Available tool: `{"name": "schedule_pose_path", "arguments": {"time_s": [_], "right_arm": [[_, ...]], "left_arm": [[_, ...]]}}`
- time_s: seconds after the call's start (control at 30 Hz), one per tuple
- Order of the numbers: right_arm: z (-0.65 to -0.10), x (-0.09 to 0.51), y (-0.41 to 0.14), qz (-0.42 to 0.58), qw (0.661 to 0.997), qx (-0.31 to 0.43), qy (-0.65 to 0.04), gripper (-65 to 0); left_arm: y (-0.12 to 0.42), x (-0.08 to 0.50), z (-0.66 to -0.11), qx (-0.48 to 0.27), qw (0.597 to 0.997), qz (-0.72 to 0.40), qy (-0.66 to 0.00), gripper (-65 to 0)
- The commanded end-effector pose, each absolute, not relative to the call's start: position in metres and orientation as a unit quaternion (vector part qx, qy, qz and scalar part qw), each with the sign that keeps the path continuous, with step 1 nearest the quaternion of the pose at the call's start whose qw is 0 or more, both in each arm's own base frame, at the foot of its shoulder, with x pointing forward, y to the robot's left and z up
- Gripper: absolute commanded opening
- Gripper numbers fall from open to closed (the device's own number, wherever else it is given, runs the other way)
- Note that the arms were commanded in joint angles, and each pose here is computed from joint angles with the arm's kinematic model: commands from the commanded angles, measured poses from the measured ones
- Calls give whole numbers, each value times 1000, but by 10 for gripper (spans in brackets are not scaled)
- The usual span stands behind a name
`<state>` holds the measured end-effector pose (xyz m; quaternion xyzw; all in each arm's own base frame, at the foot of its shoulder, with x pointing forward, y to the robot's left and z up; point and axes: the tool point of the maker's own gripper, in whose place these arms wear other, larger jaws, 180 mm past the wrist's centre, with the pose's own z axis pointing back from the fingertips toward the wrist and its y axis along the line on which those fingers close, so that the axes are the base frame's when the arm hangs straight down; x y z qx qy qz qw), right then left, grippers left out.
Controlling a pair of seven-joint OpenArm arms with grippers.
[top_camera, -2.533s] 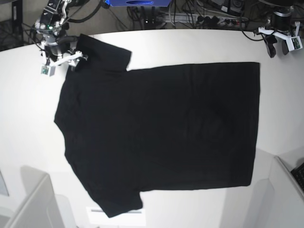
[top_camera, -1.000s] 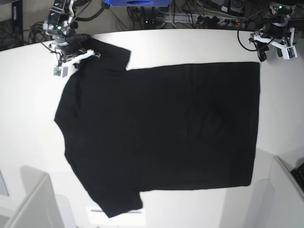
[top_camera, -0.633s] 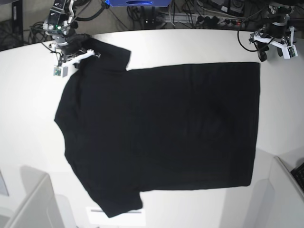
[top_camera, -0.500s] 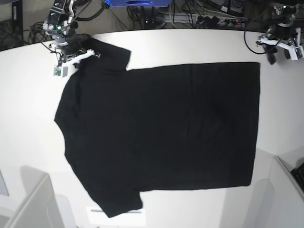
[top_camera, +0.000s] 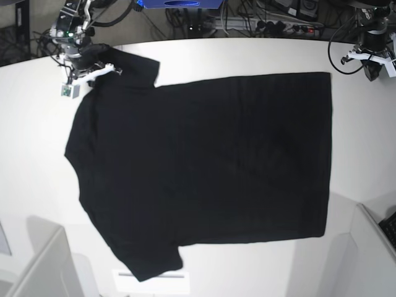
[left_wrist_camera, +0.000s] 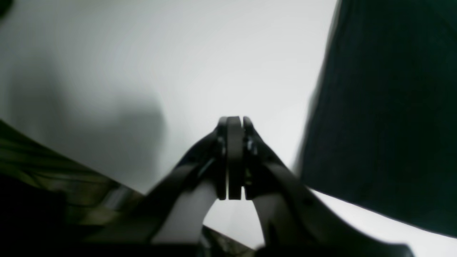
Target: Fold the T-shirt properly
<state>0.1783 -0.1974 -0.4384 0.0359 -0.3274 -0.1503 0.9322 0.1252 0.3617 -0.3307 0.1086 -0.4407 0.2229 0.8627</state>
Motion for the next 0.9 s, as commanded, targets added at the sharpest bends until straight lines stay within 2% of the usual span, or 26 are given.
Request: {"name": "schedule_pose_path", "arguments": {"time_s": [0.0, 0.2, 0.23, 0.47, 0.53, 0.87], "right_arm": [[-433, 181, -200, -149, 929, 32, -337, -650], [-433, 181, -199, -149, 929, 33, -337, -650], [-433, 181, -199, -149, 929, 33, -337, -650], [-434, 181, -198, -148, 929, 35, -336, -650], [-436, 177, -197, -148, 934, 36, -324, -650], [-440, 173, -195, -147, 940, 40, -305, -650]], "left_arm": [[367, 131, -317, 111, 852, 218, -463, -650], [365, 130, -317, 103, 851, 223, -463, -650], [365, 130, -317, 103, 851, 224, -464, -629], [362, 130, -320, 98, 852, 225, -462, -105], [362, 130, -320, 97, 853, 225, -461, -3], [334, 136, -370, 44, 875, 236, -420, 0]]}}
